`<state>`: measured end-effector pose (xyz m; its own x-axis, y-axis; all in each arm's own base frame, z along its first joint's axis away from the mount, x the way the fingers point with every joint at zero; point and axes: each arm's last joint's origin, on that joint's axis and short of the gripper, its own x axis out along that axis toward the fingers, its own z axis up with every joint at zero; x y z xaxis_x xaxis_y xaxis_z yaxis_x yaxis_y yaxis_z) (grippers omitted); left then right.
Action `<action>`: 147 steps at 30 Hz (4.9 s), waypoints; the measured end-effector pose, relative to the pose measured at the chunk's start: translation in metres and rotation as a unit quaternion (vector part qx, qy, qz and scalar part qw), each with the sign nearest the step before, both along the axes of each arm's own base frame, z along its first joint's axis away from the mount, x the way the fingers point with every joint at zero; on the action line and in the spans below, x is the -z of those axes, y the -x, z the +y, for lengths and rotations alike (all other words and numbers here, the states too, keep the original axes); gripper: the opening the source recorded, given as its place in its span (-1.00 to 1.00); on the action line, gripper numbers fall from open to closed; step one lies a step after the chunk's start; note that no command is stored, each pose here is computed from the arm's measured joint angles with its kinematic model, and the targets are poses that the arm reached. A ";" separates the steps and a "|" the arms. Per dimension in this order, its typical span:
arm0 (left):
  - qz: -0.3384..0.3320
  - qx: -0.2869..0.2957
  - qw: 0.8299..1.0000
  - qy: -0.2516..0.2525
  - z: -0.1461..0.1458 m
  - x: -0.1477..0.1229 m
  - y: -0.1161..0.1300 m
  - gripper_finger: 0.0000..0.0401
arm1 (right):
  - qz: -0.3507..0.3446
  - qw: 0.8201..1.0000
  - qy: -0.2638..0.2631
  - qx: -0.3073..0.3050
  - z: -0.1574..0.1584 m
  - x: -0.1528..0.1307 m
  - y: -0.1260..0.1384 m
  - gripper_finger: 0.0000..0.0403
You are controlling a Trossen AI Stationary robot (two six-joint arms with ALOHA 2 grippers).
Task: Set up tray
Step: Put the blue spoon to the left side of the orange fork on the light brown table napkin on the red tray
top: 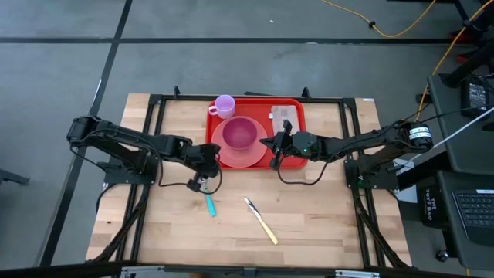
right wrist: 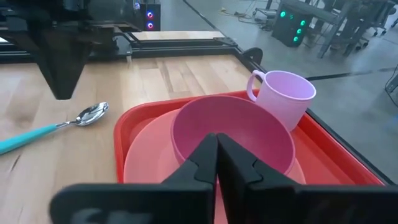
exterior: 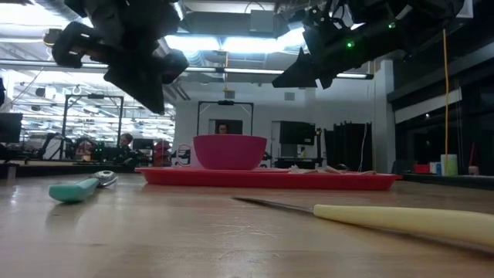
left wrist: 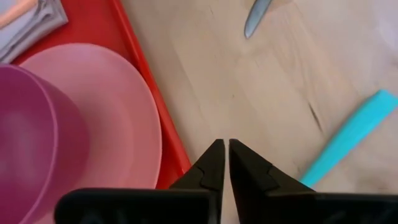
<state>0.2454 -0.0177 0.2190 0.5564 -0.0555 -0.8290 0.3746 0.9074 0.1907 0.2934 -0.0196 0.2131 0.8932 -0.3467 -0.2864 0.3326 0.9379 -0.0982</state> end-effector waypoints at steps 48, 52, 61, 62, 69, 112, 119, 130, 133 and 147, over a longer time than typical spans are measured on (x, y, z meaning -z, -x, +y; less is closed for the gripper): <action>0.213 0.135 0.966 -0.049 -0.039 0.080 -0.008 -0.34 | 0.002 1.000 -0.023 0.007 0.000 0.002 0.001 -0.90; 0.220 0.139 0.964 -0.049 -0.039 0.083 -0.009 -0.36 | 0.002 1.000 -0.023 0.007 0.000 0.002 0.001 -0.90; 0.222 0.143 0.964 -0.036 -0.040 0.084 -0.009 -0.38 | 0.002 1.000 -0.023 0.008 0.000 0.002 0.001 -0.89; 0.222 0.144 0.964 -0.035 -0.040 0.084 -0.009 -0.39 | 0.002 1.000 -0.023 0.008 0.000 0.002 0.001 -0.89; 0.215 0.126 0.968 -0.028 -0.041 0.084 -0.010 -0.51 | 0.002 1.000 -0.023 0.008 0.000 0.002 0.001 -0.89; 0.143 0.114 0.983 -0.005 -0.041 0.053 -0.005 -0.91 | -0.003 0.999 -0.037 0.007 0.000 0.002 0.000 -0.90; 0.108 0.048 0.993 -0.030 -0.036 0.034 0.001 -0.91 | -0.003 0.999 -0.036 0.006 0.000 0.002 0.001 -0.90; 0.114 0.011 0.991 -0.066 -0.033 0.008 -0.009 -0.91 | -0.031 0.999 -0.014 -0.012 0.001 -0.005 -0.002 -0.90; 0.110 0.017 0.991 -0.078 -0.033 -0.005 -0.017 -0.91 | -0.039 0.997 -0.025 -0.057 0.005 -0.013 -0.006 -0.89; 0.119 0.008 0.978 -0.171 -0.010 -0.019 -0.055 -0.91 | 0.093 0.985 -0.006 -0.148 0.039 -0.056 -0.021 -0.89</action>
